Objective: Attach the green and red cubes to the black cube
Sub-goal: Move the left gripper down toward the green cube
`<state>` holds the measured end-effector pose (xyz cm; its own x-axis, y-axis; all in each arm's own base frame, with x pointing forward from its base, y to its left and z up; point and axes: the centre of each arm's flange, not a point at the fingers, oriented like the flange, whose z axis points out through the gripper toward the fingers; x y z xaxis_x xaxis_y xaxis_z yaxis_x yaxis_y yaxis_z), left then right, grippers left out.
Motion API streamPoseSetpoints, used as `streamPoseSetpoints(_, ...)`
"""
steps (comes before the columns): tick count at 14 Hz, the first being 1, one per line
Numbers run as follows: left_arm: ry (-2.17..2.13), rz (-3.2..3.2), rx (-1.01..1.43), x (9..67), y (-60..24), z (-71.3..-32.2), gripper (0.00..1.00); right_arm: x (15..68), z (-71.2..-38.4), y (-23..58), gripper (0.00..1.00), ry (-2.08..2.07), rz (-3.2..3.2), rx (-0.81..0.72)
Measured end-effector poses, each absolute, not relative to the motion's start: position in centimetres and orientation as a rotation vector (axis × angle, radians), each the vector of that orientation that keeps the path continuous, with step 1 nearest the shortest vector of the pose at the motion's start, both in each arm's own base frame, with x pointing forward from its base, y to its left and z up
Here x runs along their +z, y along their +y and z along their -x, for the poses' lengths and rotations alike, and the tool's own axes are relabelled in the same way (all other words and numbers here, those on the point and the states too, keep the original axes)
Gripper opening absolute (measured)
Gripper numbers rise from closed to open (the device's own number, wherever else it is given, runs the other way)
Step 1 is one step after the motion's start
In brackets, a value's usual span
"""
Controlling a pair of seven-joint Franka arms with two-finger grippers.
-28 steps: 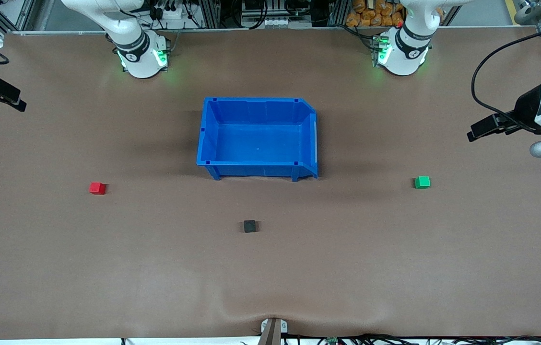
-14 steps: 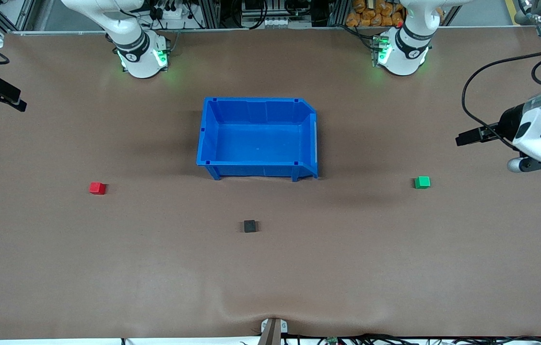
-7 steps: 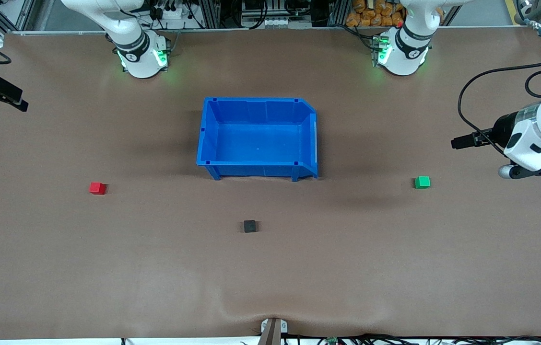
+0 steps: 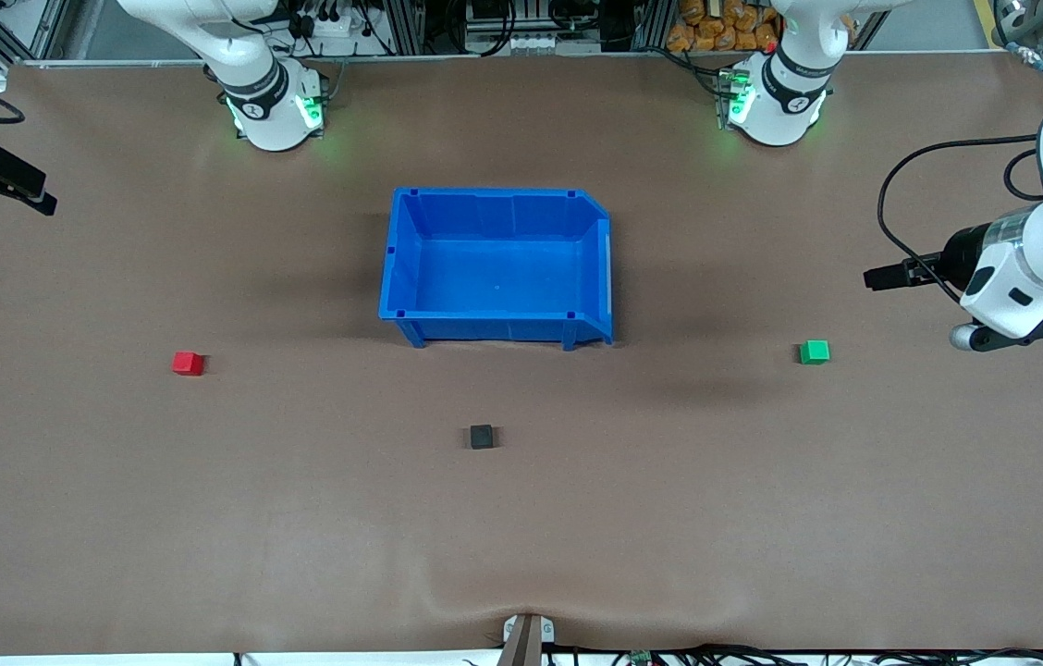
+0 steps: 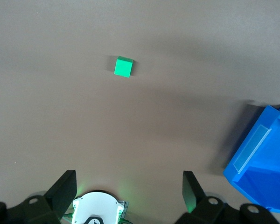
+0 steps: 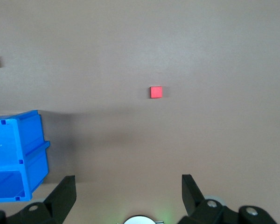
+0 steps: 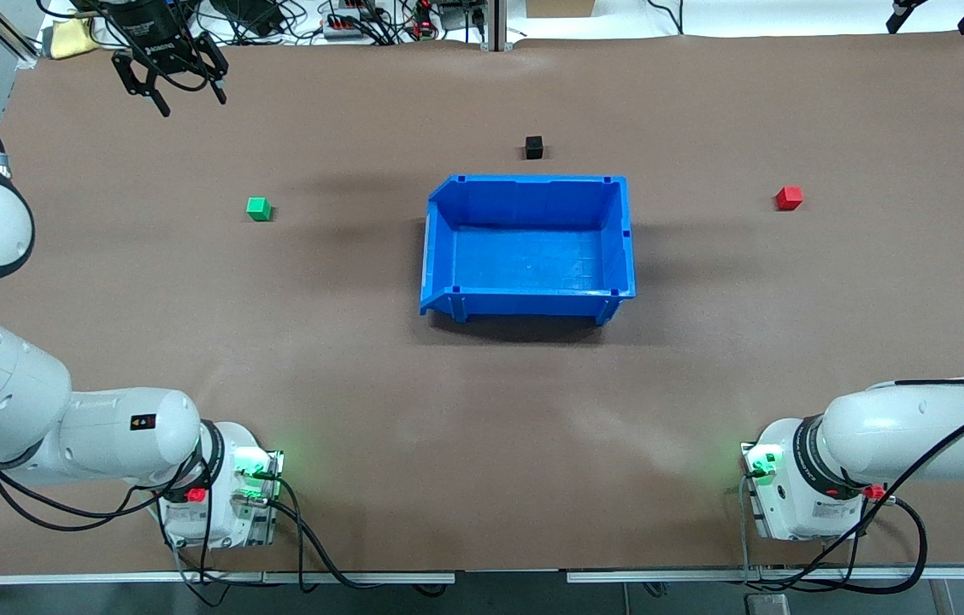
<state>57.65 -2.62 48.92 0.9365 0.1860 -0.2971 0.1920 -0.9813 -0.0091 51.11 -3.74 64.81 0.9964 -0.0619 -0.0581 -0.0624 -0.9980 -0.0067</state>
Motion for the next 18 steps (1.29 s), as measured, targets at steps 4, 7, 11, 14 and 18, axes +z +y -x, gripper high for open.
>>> streamPoseSetpoints(4, 0.299, -3.068, -0.493, 48.0, -2.6, -57.9, 1.0, 64.7, -51.1, -4.0, 1.0, 0.105, 3.129, 0.093)
streamPoseSetpoints(7, 0.295, -3.062, -0.542, 46.3, -2.7, -58.2, 1.0, 64.6, -51.2, -4.0, 1.0, 0.104, 3.129, 0.098)
streamPoseSetpoints(11, 0.295, -3.052, -0.596, 44.3, -2.7, -58.6, 1.0, 64.2, -51.5, -3.7, 1.0, 0.095, 3.13, 0.111)
streamPoseSetpoints(14, 0.293, -3.046, -0.631, 42.8, -2.8, -58.9, 1.0, 64.0, -51.6, -3.7, 1.0, 0.096, 3.13, 0.116)
streamPoseSetpoints(18, 0.293, -3.04, -0.661, 41.0, -2.8, -59.4, 1.0, 63.6, -51.7, -3.7, 1.0, 0.097, 3.13, 0.131)
